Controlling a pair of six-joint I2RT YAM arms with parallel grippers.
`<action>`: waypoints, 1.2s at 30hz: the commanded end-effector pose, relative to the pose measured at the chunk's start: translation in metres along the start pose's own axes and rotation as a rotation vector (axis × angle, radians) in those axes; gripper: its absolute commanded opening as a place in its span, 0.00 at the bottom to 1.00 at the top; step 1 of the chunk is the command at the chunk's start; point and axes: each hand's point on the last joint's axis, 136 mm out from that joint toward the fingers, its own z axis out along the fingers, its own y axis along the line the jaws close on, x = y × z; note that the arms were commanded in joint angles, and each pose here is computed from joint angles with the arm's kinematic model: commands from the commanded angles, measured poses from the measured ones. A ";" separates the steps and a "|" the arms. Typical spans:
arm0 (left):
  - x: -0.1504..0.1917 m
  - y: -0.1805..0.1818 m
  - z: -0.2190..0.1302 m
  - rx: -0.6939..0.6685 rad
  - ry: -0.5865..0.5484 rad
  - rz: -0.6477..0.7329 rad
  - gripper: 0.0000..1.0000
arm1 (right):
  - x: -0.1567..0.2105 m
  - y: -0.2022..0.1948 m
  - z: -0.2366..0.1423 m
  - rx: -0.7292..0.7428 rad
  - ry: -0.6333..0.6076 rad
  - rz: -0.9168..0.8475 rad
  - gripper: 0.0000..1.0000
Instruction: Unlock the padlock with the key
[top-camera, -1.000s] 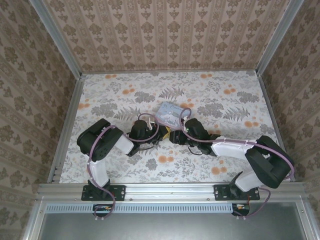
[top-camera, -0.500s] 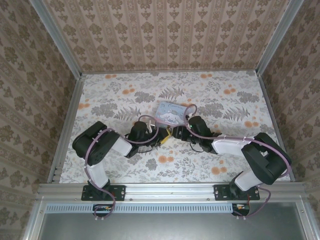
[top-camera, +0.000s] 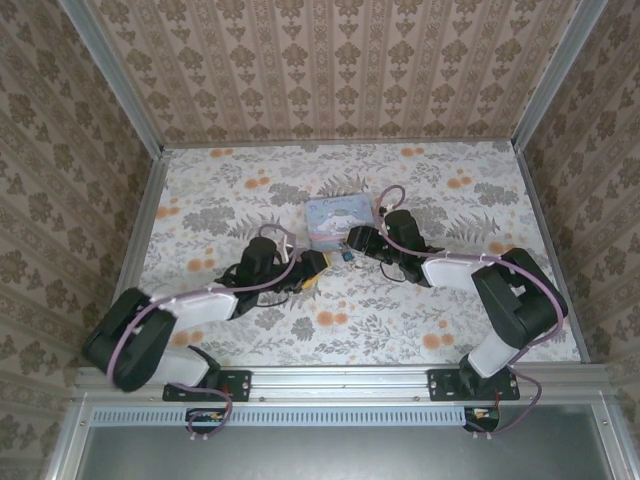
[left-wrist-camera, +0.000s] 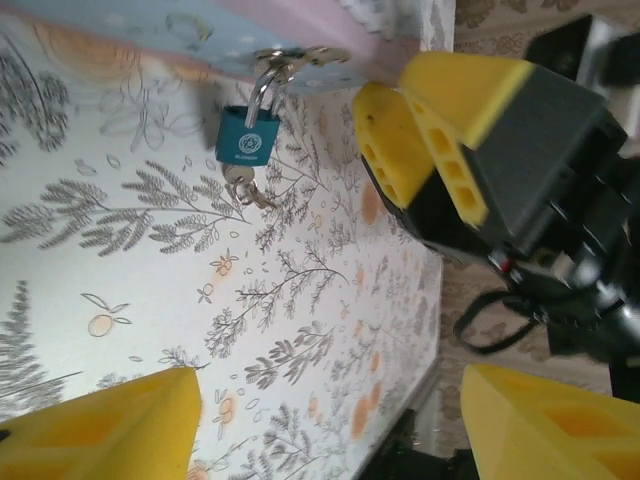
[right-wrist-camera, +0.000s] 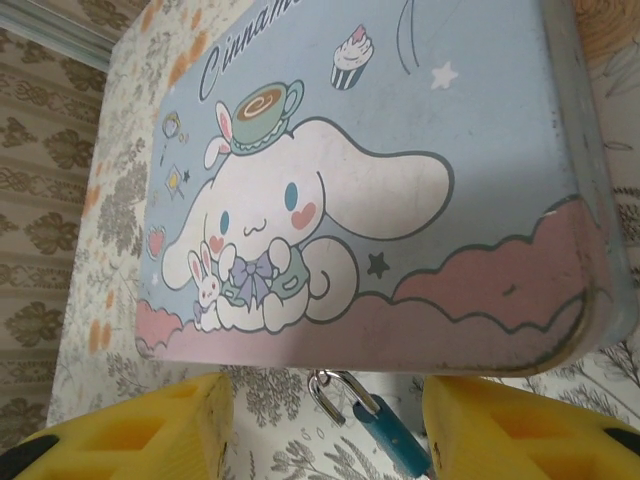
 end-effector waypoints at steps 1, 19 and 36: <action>-0.010 0.011 -0.025 -0.165 -0.032 0.087 0.76 | 0.000 0.012 -0.001 -0.085 0.017 0.014 0.54; -0.072 -0.011 -0.058 -0.286 -0.119 0.221 0.94 | 0.028 -0.018 -0.048 0.053 0.063 -0.092 0.56; -0.138 -0.010 -0.049 -0.498 -0.197 0.408 1.00 | 0.017 -0.033 -0.061 0.179 0.024 -0.105 0.99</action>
